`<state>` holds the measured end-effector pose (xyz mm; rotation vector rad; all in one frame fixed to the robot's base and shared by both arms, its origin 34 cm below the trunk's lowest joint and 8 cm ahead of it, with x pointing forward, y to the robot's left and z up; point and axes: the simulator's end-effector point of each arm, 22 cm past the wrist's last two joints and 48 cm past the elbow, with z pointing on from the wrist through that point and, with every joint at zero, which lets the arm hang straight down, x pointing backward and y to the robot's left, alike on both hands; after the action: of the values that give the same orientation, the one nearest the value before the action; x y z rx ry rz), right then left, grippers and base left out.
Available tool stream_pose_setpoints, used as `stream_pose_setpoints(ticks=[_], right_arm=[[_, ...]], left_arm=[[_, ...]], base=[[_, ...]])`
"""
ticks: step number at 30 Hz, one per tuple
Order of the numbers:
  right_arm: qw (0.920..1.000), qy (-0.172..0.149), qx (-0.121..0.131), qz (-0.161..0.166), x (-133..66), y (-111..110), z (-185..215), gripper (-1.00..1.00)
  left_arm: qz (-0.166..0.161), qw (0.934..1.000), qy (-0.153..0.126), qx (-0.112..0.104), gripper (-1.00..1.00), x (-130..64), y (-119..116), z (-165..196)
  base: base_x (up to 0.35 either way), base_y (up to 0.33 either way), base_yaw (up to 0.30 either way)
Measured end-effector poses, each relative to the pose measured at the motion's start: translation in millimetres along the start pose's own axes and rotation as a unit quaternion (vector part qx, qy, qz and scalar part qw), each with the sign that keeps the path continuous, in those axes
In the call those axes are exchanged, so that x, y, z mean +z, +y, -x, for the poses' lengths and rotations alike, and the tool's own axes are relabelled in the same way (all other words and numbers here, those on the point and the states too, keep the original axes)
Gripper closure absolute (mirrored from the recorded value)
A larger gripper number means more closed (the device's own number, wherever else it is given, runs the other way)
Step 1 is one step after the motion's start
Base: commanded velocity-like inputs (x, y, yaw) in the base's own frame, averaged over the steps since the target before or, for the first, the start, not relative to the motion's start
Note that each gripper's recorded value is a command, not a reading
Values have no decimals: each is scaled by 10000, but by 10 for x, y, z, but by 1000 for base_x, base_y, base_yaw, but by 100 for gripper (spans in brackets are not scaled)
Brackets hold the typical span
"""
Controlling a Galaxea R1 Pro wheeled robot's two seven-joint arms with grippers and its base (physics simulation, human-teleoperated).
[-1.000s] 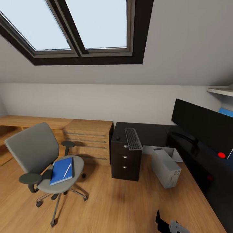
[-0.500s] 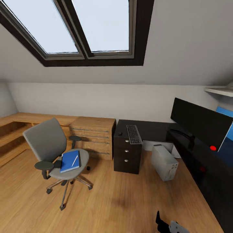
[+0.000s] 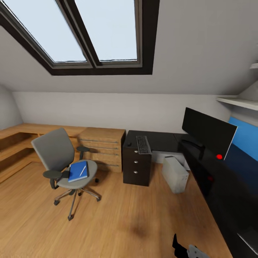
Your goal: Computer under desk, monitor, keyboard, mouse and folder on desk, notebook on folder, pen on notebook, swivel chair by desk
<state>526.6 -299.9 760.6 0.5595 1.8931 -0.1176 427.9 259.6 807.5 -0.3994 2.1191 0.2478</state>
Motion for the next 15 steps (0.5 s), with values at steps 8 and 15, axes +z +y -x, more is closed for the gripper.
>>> stream_pose_setpoints(ticks=[8,15], right_arm=[[9999,10,-68,78,-56,31,45,-100],[9998,11,-127,146,-102,59,85,-100]], left_arm=[[1,10000,5,4,-100,-59,12,40],[-2,10000,8,7,-100,-111,21,72]], base=[[-289,-235,0],[-283,-242,0]])
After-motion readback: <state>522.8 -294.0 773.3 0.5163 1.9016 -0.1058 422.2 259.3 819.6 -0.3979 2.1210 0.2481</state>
